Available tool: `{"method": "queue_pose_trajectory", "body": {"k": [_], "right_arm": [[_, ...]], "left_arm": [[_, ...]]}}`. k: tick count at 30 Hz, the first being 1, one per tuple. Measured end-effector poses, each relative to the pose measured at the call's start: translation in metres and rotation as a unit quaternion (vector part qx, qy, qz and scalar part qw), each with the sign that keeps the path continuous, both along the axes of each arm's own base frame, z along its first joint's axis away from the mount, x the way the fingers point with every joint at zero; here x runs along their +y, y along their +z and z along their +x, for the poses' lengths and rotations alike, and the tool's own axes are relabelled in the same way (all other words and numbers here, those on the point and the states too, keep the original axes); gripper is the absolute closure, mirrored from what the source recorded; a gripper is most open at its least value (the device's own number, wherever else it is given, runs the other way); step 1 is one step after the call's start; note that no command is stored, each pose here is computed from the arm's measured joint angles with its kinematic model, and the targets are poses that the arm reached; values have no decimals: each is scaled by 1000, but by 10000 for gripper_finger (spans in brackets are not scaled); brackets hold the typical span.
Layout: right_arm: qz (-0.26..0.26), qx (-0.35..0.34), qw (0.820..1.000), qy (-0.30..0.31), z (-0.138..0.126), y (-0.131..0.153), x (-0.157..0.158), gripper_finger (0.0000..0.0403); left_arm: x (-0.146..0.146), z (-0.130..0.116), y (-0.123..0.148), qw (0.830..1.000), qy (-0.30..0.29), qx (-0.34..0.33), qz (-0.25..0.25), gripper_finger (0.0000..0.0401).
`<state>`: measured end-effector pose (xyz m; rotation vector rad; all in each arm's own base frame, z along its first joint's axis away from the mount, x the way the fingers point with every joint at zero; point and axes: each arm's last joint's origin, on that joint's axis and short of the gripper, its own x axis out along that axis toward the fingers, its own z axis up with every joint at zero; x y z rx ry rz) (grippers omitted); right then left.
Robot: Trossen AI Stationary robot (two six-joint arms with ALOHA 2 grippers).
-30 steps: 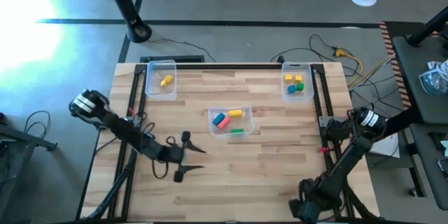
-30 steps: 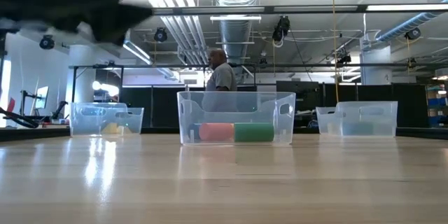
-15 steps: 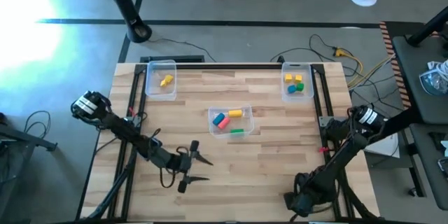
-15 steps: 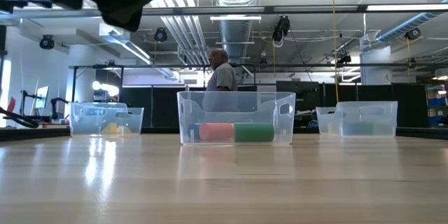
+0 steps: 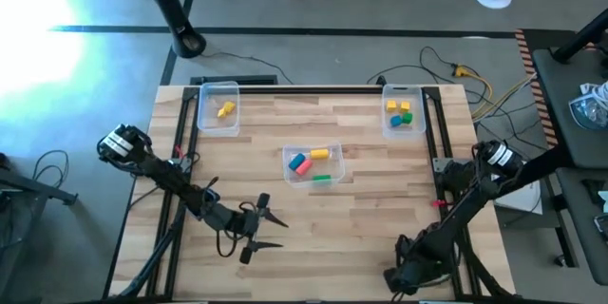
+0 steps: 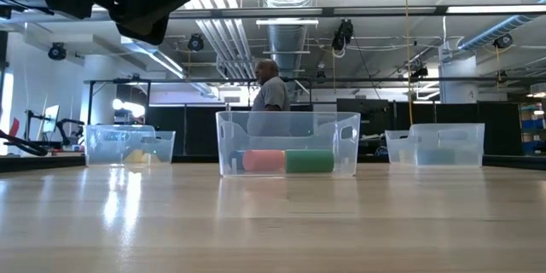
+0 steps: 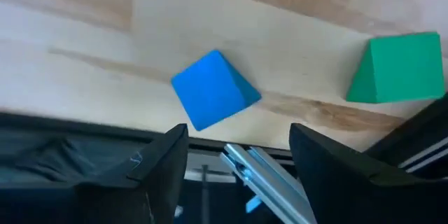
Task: Sort blocks by size
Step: Put the blue triangle block into the left transparent bin
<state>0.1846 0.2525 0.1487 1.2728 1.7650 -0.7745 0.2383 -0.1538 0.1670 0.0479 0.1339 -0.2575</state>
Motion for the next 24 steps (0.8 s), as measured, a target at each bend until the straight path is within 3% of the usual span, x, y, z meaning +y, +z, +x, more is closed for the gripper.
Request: {"method": "queue_pose_trajectory", "body": {"k": [5,9,15,24], "right_arm": [[12,-65,995,75,8,8,3,137],[-11,-110,987,116,12,19,6,118],[-32,-98,985,138,6,16,6,97],[-37,-37,977,208,20,-6,24,112]], "left_arm": [[0,0,0,1000,0,0,-1,166],[0,0,0,1000,0,0,0,166],[0,0,-2,1000,0,6,1,166],[0,-1,-3,1000,1,11,0,166]]}}
